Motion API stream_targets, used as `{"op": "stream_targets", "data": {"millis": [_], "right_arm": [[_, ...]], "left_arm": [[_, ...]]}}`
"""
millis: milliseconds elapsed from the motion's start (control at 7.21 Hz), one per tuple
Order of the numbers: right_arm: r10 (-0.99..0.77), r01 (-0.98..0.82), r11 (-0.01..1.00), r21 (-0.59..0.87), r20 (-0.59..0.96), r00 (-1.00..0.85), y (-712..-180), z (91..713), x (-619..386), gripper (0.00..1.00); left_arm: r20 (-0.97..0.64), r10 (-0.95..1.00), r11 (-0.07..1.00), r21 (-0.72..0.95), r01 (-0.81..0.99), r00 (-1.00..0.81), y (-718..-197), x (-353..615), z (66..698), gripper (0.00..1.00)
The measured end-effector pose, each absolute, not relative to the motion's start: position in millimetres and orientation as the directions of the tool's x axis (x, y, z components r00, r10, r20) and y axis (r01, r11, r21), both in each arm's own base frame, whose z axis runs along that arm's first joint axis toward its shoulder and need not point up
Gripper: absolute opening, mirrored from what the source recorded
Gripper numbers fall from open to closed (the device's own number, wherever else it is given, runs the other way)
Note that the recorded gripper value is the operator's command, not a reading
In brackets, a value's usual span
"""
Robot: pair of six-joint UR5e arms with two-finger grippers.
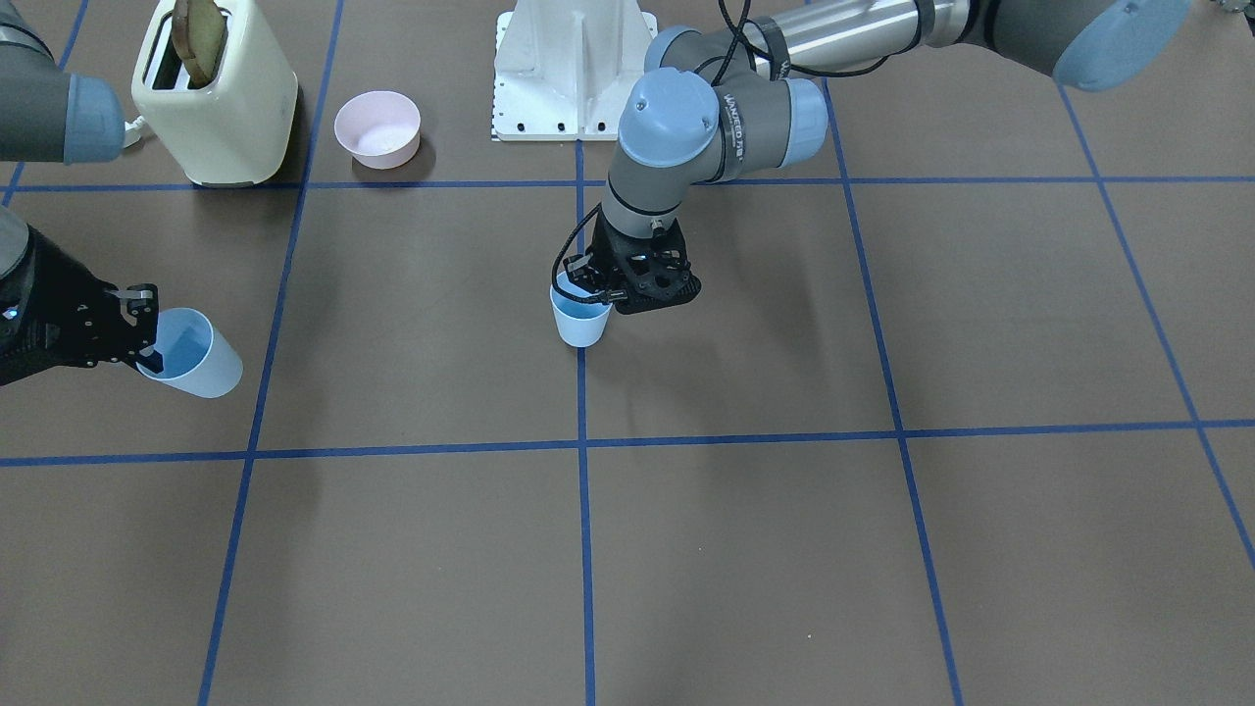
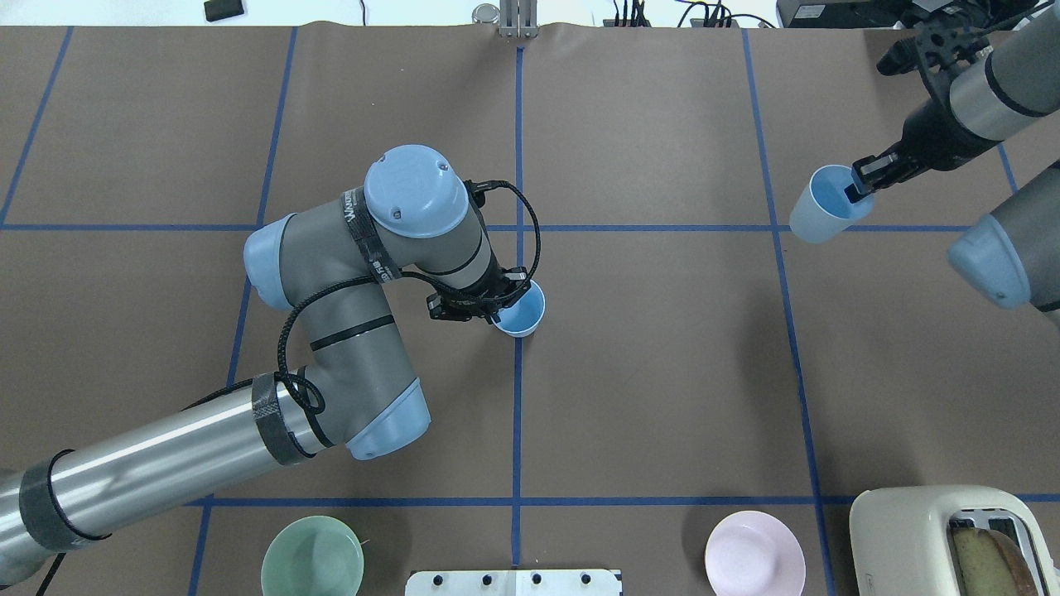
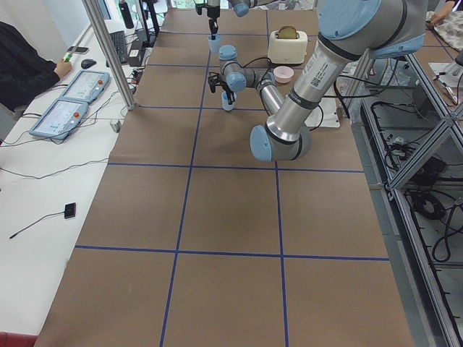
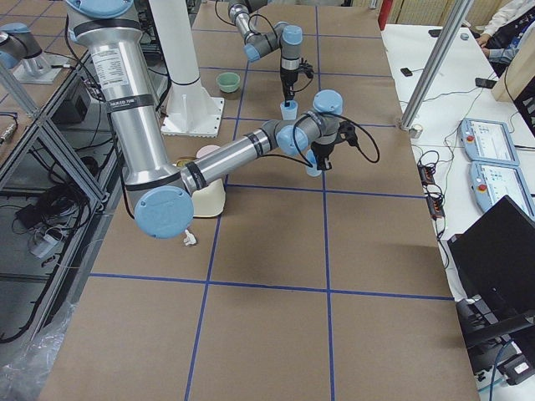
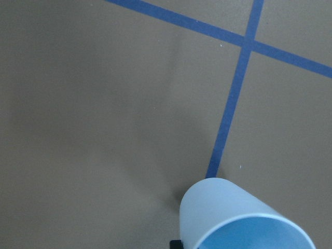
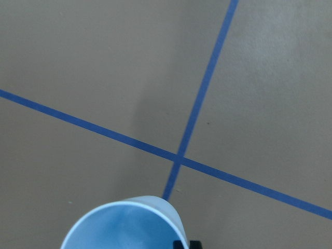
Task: Stack blue cups with both arms
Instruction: 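Set the left-held cup at center while the right gripper lifts its cup, then lower the right-held cup into the centered cup while the left gripper withdraws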
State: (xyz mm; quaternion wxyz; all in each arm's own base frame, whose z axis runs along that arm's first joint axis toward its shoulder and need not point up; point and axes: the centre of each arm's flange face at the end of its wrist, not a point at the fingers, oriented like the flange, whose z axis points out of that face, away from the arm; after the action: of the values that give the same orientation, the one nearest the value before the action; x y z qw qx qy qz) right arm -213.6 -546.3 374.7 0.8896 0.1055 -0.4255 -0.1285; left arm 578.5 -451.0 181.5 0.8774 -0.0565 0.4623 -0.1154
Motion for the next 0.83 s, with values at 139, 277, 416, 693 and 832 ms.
{"op": "stream_targets", "data": {"millis": [139,277,416,693,832], "right_arm": [[-0.308,0.138,0.949,0.285,0.731,0.608,-546.0,340.8,-213.6,0.0],[-0.294,0.133,0.953,0.271,0.738,0.608,-545.3,308.0,-220.4,0.0],[-0.275,0.123,0.96,0.253,0.751,0.6,-541.7,279.1,-235.1,0.0],[-0.245,0.111,0.968,0.223,0.776,0.581,-527.4,231.7,-282.5,0.0],[-0.234,0.106,0.971,0.213,0.781,0.579,-514.0,209.9,-315.2,0.0]], "left_arm": [[-0.808,-0.247,0.969,-0.199,0.146,0.535,-451.3,580.8,182.1,0.88],[-0.82,-0.238,0.971,-0.191,0.143,0.521,-450.4,579.5,178.6,0.93],[-0.831,-0.231,0.973,-0.183,0.144,0.507,-450.0,571.8,172.7,0.94],[-0.843,-0.205,0.978,-0.155,0.139,0.497,-456.1,528.8,166.4,0.94],[-0.842,-0.175,0.984,-0.129,0.124,0.511,-461.5,495.4,167.6,0.95]]}}
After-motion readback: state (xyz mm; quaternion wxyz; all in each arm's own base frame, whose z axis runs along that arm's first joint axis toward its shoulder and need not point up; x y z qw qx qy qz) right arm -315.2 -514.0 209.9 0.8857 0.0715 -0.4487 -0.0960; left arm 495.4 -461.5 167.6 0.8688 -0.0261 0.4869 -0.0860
